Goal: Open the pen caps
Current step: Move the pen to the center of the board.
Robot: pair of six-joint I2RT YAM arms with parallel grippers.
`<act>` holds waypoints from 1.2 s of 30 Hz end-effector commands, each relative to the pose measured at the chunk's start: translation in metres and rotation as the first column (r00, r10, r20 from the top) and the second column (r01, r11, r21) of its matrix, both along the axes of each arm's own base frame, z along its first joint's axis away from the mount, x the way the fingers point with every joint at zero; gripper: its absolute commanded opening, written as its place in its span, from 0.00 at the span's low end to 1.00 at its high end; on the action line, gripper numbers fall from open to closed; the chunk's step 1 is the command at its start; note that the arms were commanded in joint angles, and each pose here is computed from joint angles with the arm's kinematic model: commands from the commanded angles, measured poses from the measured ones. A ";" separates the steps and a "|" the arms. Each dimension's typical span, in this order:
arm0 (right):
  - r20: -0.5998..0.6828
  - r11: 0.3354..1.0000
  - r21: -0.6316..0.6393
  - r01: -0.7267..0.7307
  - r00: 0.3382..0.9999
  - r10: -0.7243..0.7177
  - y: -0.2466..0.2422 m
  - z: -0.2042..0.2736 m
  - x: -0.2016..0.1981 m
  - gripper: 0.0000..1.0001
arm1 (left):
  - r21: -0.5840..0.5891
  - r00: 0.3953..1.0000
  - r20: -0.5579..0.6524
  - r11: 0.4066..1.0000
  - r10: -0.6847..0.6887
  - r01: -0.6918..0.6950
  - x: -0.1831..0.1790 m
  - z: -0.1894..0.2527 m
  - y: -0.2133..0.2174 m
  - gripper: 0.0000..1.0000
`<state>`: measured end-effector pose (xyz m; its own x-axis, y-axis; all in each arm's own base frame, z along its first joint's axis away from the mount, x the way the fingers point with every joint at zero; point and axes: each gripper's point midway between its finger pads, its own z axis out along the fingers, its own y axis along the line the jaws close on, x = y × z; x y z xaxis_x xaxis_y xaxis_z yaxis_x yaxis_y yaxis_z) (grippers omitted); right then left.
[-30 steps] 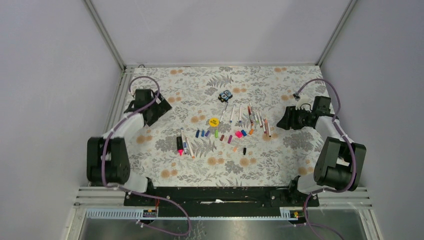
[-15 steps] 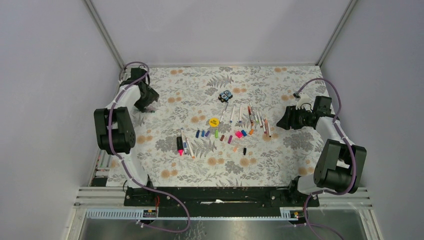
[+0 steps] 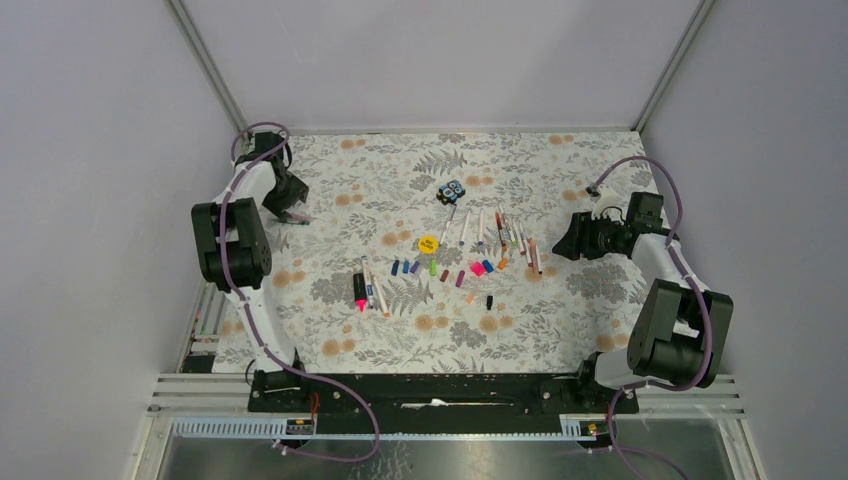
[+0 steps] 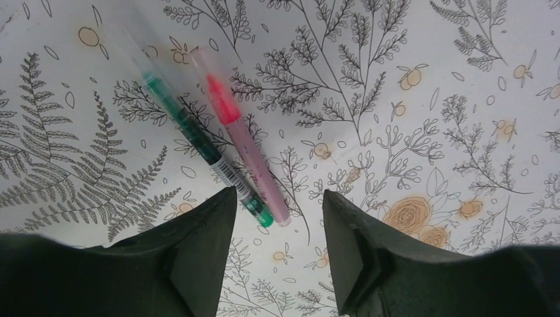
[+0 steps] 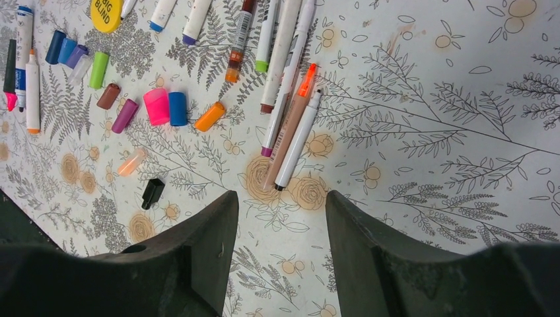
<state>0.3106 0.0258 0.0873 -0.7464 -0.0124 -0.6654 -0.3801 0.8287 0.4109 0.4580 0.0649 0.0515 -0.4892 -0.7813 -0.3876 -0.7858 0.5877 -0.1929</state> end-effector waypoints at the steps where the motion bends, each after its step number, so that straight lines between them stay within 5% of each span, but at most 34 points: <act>1: 0.058 1.000 -0.001 -0.019 0.998 0.019 -0.001 0.017 0.006 0.58 | 0.015 0.999 0.045 1.000 0.011 -0.011 0.015 0.014 0.009 0.56; 36: 0.048 1.000 0.005 -0.015 0.999 0.015 -0.002 0.015 0.005 0.58 | 0.002 0.999 -0.049 1.000 -0.022 0.022 0.009 -0.024 0.013 0.50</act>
<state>0.3084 0.0257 0.0873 -0.7521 -0.0041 -0.6590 -0.3752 0.8248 0.4231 0.4617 0.0738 0.0220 -0.5133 -0.7806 -0.3566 -0.7933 0.5901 -0.1499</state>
